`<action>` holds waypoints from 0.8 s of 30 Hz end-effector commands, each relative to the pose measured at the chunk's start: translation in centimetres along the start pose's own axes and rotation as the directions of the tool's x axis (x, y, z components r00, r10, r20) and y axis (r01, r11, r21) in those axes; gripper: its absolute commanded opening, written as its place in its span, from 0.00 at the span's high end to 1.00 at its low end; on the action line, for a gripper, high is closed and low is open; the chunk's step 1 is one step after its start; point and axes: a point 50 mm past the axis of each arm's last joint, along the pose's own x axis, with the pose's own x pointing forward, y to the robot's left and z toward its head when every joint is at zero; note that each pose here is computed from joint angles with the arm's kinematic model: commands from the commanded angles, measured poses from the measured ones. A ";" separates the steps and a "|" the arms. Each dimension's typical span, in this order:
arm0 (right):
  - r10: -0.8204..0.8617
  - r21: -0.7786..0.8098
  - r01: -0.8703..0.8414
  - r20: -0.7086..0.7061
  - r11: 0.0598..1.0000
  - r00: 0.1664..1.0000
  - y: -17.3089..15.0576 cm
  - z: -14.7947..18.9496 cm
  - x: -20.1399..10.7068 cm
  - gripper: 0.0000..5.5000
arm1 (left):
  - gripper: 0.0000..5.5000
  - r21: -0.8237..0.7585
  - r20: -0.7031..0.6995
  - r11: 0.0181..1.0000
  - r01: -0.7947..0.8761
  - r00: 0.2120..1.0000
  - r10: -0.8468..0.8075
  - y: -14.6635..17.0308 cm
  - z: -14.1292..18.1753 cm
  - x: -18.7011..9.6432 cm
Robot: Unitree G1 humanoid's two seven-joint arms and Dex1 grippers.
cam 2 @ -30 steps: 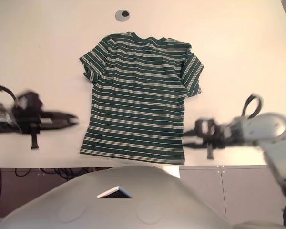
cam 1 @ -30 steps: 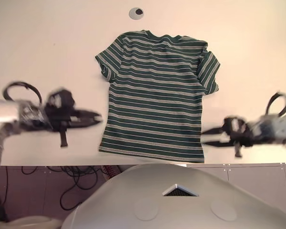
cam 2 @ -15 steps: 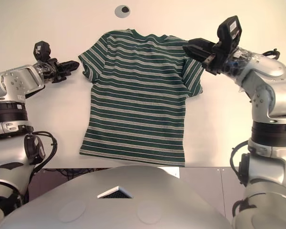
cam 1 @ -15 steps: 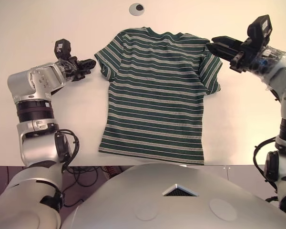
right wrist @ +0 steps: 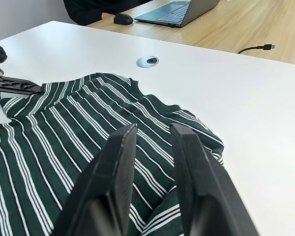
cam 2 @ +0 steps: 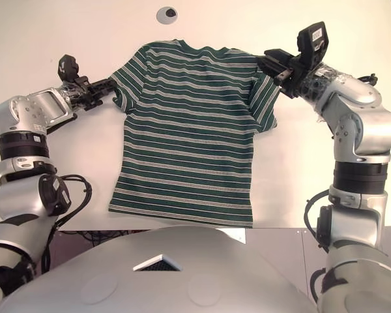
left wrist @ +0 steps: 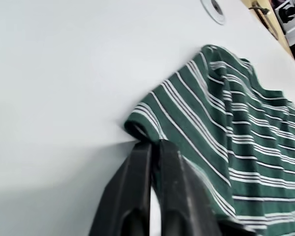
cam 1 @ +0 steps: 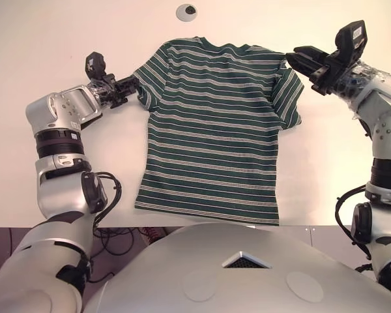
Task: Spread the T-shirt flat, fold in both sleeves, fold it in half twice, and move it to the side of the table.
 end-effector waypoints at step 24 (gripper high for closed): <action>-0.307 0.152 0.342 -0.214 0.927 0.927 -3.9 -4.3 -3.2 0.46 | 0.82 0.071 0.101 0.982 0.176 0.978 -0.183 -6.6 0.2 2.7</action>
